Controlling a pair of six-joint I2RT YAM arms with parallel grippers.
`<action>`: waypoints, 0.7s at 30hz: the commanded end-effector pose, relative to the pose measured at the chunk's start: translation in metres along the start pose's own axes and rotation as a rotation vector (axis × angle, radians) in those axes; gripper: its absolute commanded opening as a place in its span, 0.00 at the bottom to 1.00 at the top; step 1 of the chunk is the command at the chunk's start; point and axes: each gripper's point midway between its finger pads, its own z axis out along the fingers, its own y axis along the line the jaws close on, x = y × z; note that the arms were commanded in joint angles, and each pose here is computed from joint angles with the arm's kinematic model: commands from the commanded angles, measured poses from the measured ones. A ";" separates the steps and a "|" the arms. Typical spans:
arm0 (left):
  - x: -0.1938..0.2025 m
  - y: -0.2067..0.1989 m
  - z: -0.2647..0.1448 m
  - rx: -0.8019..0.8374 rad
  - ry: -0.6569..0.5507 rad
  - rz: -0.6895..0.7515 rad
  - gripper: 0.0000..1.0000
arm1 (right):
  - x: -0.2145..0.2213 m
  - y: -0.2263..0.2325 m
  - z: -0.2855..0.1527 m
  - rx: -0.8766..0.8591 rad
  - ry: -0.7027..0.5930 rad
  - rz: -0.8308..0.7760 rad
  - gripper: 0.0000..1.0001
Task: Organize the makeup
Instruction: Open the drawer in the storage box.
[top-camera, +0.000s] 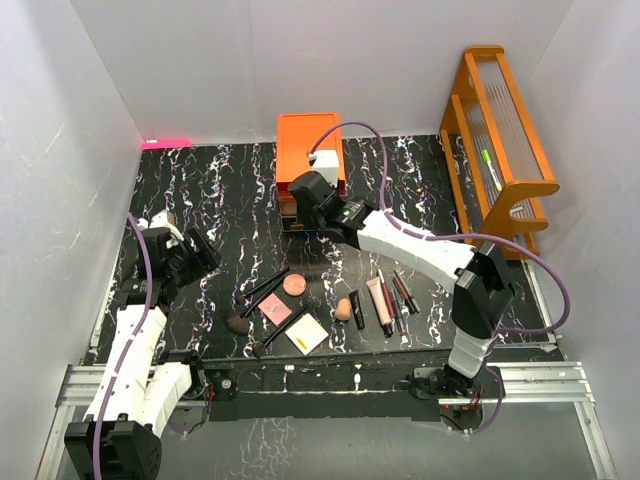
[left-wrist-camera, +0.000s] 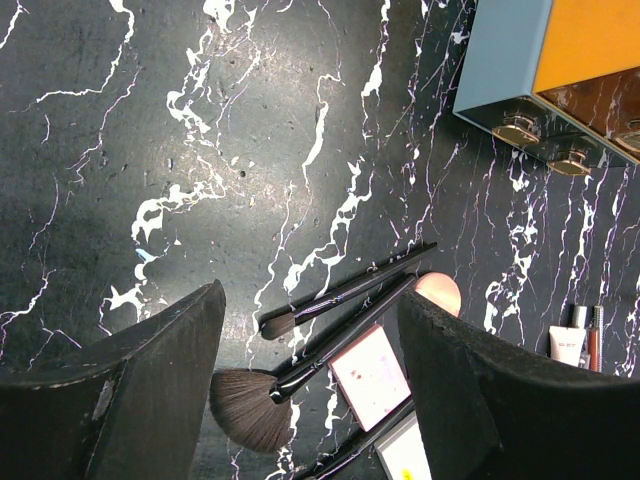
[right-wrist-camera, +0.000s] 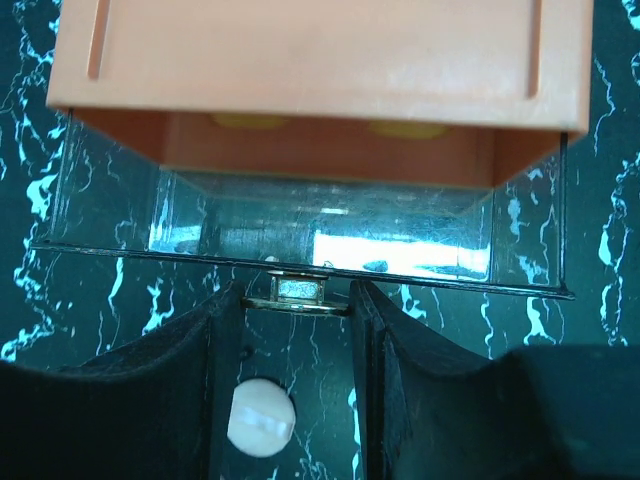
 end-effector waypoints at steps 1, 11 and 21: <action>-0.006 -0.006 -0.007 0.016 -0.021 0.002 0.69 | -0.007 0.008 -0.032 -0.054 -0.019 0.073 0.28; -0.007 -0.006 -0.007 0.016 -0.024 0.002 0.69 | 0.024 0.014 -0.061 -0.064 0.008 0.091 0.28; -0.007 -0.006 -0.007 0.016 -0.026 0.002 0.69 | 0.042 0.021 -0.080 -0.055 0.014 0.091 0.28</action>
